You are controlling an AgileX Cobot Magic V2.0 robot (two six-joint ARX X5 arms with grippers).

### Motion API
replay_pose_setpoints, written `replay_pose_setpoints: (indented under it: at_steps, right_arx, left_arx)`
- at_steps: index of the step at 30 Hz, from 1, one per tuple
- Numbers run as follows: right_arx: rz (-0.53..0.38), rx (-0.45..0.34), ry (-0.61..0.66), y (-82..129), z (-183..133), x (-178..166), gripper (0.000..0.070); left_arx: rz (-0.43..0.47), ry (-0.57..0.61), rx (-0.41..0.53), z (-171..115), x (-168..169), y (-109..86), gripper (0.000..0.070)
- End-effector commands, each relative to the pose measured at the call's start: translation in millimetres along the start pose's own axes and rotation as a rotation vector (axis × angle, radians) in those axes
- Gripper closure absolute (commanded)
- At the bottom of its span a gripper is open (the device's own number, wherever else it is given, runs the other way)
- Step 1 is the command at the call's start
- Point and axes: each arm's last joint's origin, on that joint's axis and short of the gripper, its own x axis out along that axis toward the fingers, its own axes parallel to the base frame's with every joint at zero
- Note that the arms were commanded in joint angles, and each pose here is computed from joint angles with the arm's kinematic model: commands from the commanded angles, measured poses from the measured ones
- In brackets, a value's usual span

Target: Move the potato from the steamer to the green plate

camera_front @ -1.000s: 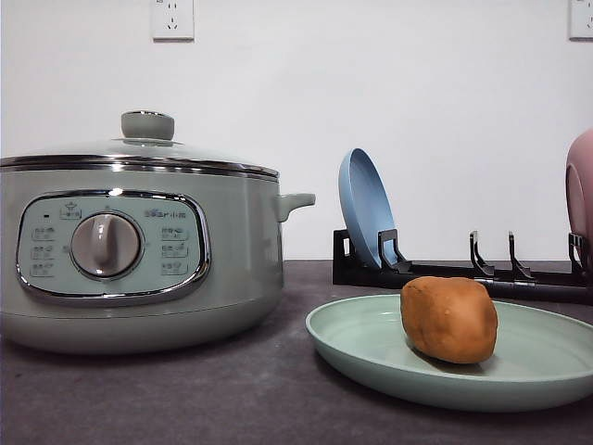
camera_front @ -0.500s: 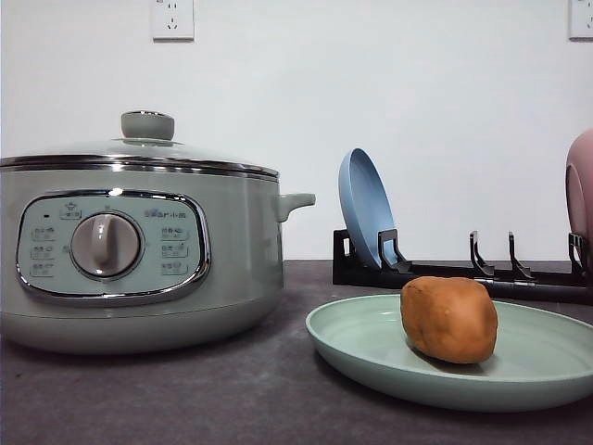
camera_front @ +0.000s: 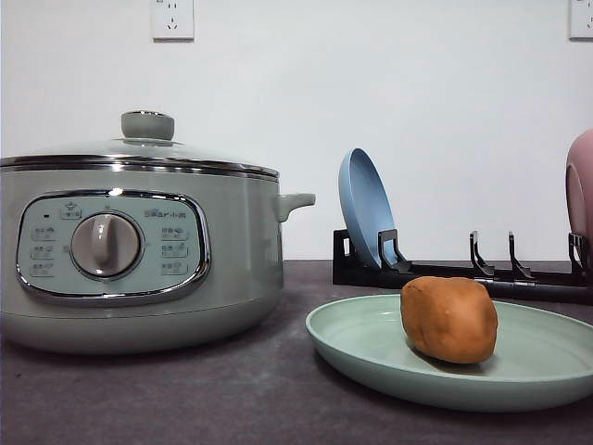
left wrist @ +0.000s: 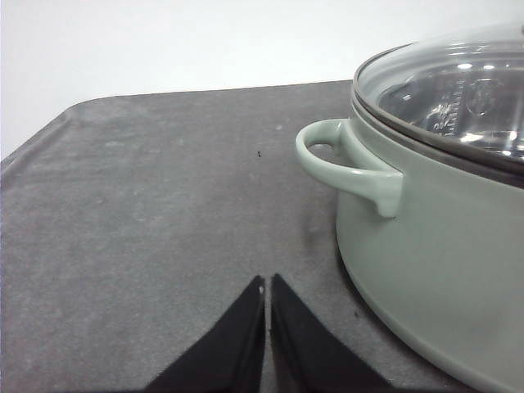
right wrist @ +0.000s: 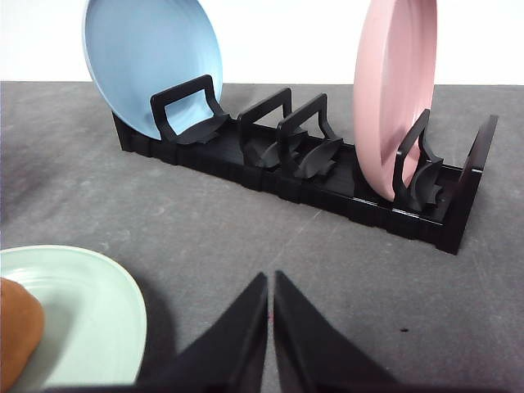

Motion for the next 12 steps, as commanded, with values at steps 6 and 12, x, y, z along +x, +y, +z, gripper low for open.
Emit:
replay_pose_setpoints:
  at_steps: [6, 12]
  right_arx:
    - [-0.002, -0.004, 0.001, -0.3, -1.2, 0.3, 0.07]
    - [-0.002, -0.004, 0.001, -0.3, -1.2, 0.3, 0.07]
  left_arx:
    - [0.003, 0.027, -0.007, -7.3, 1.9, -0.2, 0.0696]
    - [0.003, 0.027, -0.007, -7.3, 1.9, -0.2, 0.0696]
